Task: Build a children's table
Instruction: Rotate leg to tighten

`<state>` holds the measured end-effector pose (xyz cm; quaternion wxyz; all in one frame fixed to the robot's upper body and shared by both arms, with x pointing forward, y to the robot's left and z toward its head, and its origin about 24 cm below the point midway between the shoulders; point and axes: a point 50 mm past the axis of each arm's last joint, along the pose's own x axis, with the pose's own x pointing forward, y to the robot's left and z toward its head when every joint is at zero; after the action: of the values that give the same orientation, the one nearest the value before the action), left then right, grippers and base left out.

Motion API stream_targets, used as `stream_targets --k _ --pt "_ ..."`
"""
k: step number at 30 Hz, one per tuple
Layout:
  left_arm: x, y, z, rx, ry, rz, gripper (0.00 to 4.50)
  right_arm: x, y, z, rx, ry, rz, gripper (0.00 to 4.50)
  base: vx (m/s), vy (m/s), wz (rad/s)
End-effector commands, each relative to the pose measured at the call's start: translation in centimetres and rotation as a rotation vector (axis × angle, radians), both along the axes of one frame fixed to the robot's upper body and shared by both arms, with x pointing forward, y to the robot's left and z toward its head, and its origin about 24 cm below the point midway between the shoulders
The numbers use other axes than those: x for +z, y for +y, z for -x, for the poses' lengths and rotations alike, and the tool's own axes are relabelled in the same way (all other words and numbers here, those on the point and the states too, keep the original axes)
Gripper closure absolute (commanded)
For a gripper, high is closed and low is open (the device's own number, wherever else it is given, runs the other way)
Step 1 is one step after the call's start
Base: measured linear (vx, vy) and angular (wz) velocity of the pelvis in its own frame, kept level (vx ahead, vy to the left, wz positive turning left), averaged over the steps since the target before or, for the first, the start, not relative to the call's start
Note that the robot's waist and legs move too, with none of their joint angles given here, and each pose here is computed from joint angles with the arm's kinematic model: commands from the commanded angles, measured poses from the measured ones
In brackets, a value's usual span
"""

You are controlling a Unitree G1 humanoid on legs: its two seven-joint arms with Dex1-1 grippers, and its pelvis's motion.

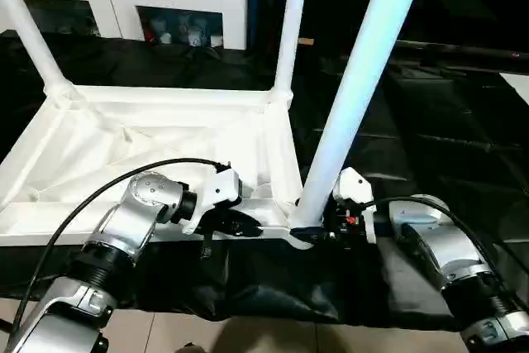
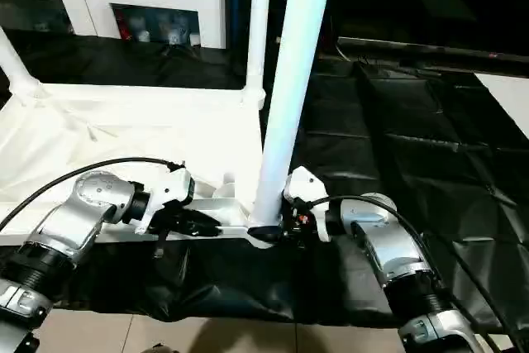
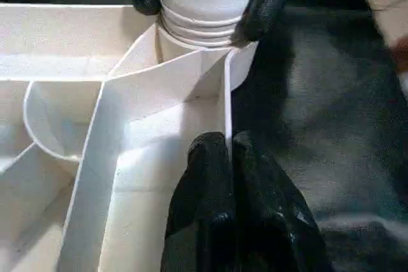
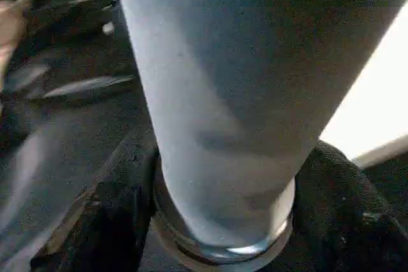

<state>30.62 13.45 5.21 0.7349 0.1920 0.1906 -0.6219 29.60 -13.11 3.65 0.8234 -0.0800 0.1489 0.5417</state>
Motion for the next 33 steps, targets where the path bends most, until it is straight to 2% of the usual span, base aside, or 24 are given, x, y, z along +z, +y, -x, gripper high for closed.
stream_targets --k 1,4,7,8,10,11,13,15,16,18,20,21,27,28,33 --pt "0.1 -2.4 -1.1 0.109 -0.053 0.057 4.5 -1.2 1.2 -1.2 -0.188 -0.004 0.041 1.81 0.0 0.0 0.0" --pt "0.1 -3.0 -1.6 0.164 -0.072 0.052 4.5 -1.5 1.6 -2.0 -0.303 -0.003 0.038 1.82 0.0 0.0 0.0" --pt "0.1 -4.4 -2.0 0.255 -0.082 0.068 4.5 -1.8 2.9 -2.9 -0.477 0.028 -0.002 1.82 0.0 0.0 0.0" --pt "0.1 -5.2 -2.1 0.286 -0.082 0.081 4.5 -1.8 3.9 -3.4 -0.538 0.033 -0.007 1.82 0.0 0.0 0.0" --pt "0.1 -5.7 -2.1 0.31 -0.083 0.089 4.5 -1.8 4.6 -3.6 -0.571 0.031 -0.013 1.82 0.0 0.0 0.0" --pt "0.0 -6.6 -2.0 0.308 -0.088 0.09 4.5 -1.6 6.0 -3.8 -0.569 0.025 -0.022 1.82 0.0 0.0 0.0" --pt "0.0 -6.6 -2.0 0.307 -0.089 0.09 4.5 -1.6 6.1 -3.8 -0.567 0.024 -0.023 1.82 0.0 0.0 0.0" --pt "-0.1 -7.1 -1.7 0.282 -0.087 0.098 4.5 -1.3 6.8 -3.8 -0.523 0.009 -0.042 1.13 0.0 0.0 0.0" --pt "-0.1 -7.1 -1.6 0.277 -0.087 0.099 4.5 -1.3 6.9 -3.7 -0.516 0.009 -0.046 1.13 0.0 0.0 0.0" --pt "0.0 -6.8 -1.4 0.25 -0.093 0.099 4.5 -1.1 6.5 -3.8 -0.495 -0.009 -0.04 0.91 0.0 0.0 0.0" --pt "0.1 -6.6 -1.2 0.227 -0.091 0.101 4.5 -1.1 6.2 -3.8 -0.483 -0.026 -0.033 0.91 0.0 0.0 0.0" --pt "0.0 -6.3 -0.9 0.204 -0.079 0.098 4.5 -1.0 5.9 -3.9 -0.469 -0.04 -0.032 0.71 0.0 0.0 0.0" --pt "0.0 -5.0 -0.1 0.1 -0.065 0.089 4.5 -0.6 4.1 -3.4 -0.323 -0.107 -0.003 0.71 0.0 0.0 0.0" --pt "0.0 -4.2 0.0 0.071 -0.054 0.079 4.5 -0.4 3.3 -3.0 -0.235 -0.11 -0.025 0.71 0.0 0.0 0.0" --pt "0.2 -2.8 0.2 0.018 -0.036 0.063 4.5 0.2 1.6 -1.6 -0.052 -0.095 -0.047 0.71 0.0 0.0 0.0"
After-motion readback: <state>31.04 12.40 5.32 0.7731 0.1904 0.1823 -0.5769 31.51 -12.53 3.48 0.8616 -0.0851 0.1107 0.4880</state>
